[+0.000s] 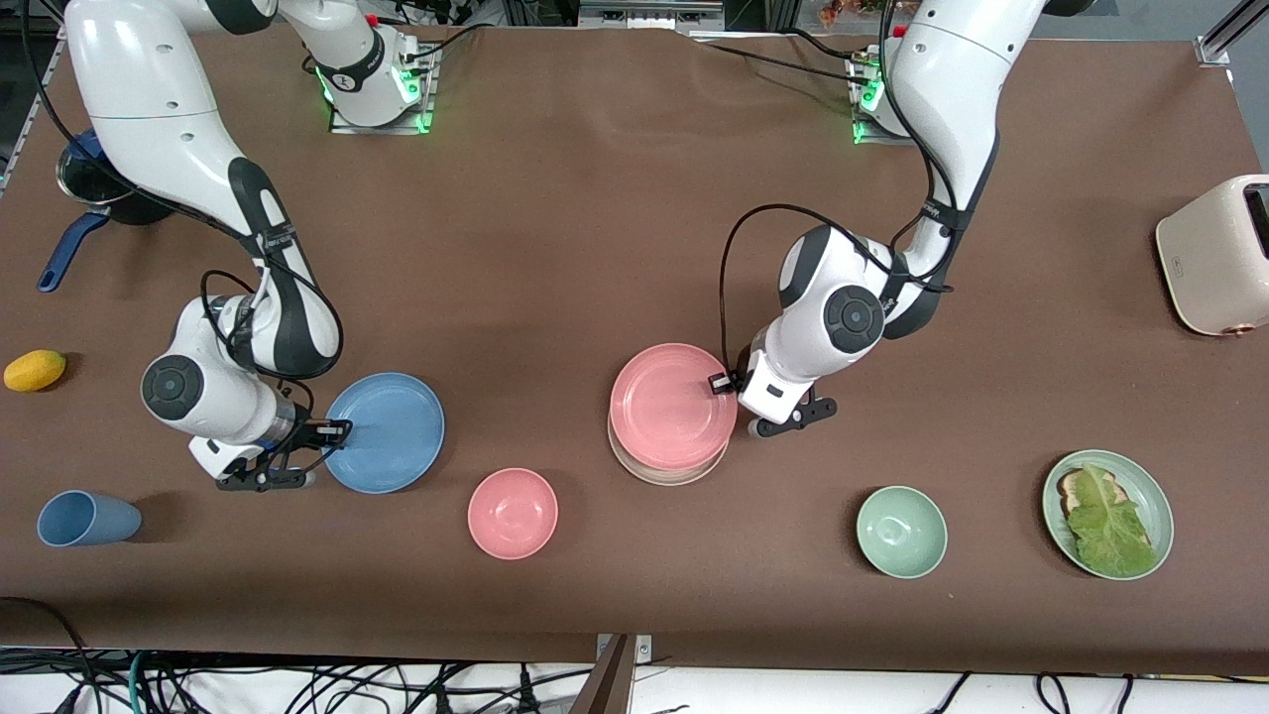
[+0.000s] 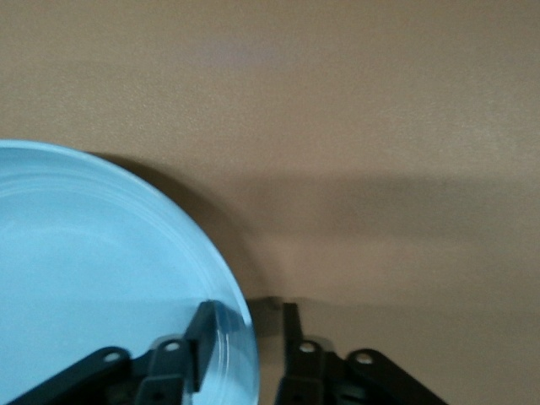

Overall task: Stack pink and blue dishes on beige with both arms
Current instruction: 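Release the pink plate with the left gripper while the right gripper grips the blue plate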

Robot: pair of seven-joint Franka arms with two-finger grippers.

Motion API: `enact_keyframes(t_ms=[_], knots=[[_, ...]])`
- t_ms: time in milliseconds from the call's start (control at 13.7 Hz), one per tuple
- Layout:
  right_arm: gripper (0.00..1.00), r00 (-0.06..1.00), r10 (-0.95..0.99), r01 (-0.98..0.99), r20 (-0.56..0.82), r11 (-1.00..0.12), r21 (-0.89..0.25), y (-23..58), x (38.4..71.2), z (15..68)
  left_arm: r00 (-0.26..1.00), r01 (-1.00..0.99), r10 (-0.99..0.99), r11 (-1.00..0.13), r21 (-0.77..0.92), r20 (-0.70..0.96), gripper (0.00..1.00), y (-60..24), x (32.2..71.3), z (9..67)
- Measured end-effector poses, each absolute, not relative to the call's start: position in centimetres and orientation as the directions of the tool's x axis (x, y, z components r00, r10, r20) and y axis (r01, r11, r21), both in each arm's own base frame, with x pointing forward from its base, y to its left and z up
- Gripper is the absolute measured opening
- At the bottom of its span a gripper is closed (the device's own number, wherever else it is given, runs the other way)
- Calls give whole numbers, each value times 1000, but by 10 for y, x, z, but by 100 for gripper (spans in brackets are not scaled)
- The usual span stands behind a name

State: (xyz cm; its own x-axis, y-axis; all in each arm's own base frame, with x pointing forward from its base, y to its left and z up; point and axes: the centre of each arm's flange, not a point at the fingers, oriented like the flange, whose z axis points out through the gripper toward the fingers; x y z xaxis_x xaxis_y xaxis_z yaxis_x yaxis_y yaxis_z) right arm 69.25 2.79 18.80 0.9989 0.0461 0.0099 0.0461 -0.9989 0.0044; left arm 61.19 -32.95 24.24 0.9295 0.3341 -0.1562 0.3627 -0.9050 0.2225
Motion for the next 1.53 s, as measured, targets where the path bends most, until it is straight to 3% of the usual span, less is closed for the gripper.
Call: enact_keyframes(t_ms=[73,512,731,877,1169,1388,1535], knots=[[38,999,46,46,10,-999,4,28,692,188,928,366,337,-904,220,-157,5,-330,612,241],[12,999,47,47,15,-999,-1,31,693,194,927,370,342,-904,215,-155,5,-333,617,231],[7,999,48,48,21,-999,-4,33,694,198,925,377,352,-901,215,-146,5,-331,622,228],[7,999,48,48,21,-999,-4,33,694,198,924,381,359,-899,218,-135,20,-327,626,230],[7,999,48,48,21,-999,-4,33,694,198,924,382,364,-896,226,-121,59,-326,631,234],[7,998,53,53,25,-999,-5,33,695,200,922,384,363,-899,210,-134,69,-317,644,258],[7,998,58,59,34,-998,-8,36,697,210,933,342,315,-926,157,-174,89,-293,659,289]])
